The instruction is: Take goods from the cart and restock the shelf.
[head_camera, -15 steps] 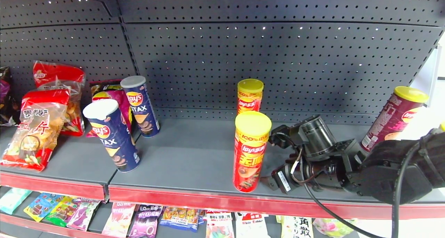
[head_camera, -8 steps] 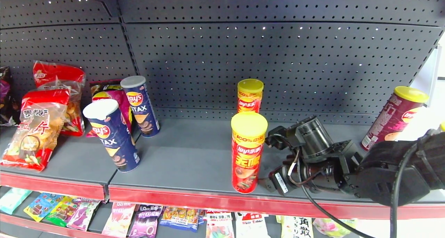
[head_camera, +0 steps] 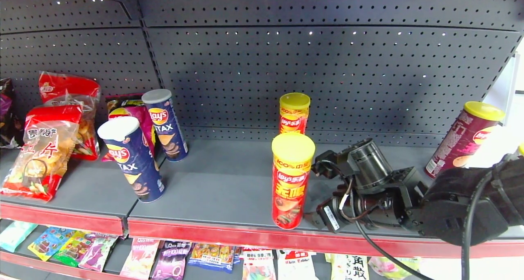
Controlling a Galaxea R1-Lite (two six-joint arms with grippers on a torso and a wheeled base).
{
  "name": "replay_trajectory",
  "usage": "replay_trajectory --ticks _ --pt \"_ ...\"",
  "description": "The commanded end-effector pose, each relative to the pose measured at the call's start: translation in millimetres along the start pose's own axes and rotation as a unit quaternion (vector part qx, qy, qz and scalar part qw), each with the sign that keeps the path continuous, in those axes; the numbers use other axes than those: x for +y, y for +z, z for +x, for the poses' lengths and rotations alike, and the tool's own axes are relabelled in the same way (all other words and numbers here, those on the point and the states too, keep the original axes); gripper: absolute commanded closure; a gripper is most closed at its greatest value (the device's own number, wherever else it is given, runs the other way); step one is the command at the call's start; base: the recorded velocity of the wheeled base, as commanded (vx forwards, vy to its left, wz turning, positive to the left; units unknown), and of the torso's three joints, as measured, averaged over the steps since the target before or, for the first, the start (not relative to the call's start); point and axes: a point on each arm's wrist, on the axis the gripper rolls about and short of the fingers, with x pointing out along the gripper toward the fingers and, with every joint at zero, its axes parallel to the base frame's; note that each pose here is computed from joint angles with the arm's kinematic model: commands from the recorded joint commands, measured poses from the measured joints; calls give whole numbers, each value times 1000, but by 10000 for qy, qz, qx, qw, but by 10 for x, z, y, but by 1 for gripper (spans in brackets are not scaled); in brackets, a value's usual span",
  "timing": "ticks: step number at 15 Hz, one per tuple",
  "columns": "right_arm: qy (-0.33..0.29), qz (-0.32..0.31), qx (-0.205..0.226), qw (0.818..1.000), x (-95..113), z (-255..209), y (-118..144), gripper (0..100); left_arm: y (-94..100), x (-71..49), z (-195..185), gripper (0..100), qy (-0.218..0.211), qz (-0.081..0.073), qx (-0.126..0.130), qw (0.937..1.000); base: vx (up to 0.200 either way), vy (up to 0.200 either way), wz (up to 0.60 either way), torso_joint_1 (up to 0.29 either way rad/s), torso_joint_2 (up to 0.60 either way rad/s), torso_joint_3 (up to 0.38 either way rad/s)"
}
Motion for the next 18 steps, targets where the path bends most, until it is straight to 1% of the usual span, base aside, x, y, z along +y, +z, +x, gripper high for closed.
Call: replay_trajectory --ticks 1,6,11,16,18 --pt "13 6 -16 10000 9 -21 -5 0 0 0 0 0 2 -1 -2 10000 0 0 0 0 0 0" --pt "-58 88 12 9999 -42 -9 -11 0 0 0 0 0 2 -1 -2 10000 0 0 0 0 0 0" --pt "-305 427 -3 9986 -88 -2 -8 0 0 0 0 0 2 -1 -2 10000 0 0 0 0 0 0" --pt "-222 669 101 9975 28 31 -60 0 0 0 0 0 2 -1 -2 10000 0 0 0 0 0 0" --pt "-210 675 127 9974 43 35 -75 0 0 0 0 0 2 -1 -2 10000 0 0 0 0 0 0"
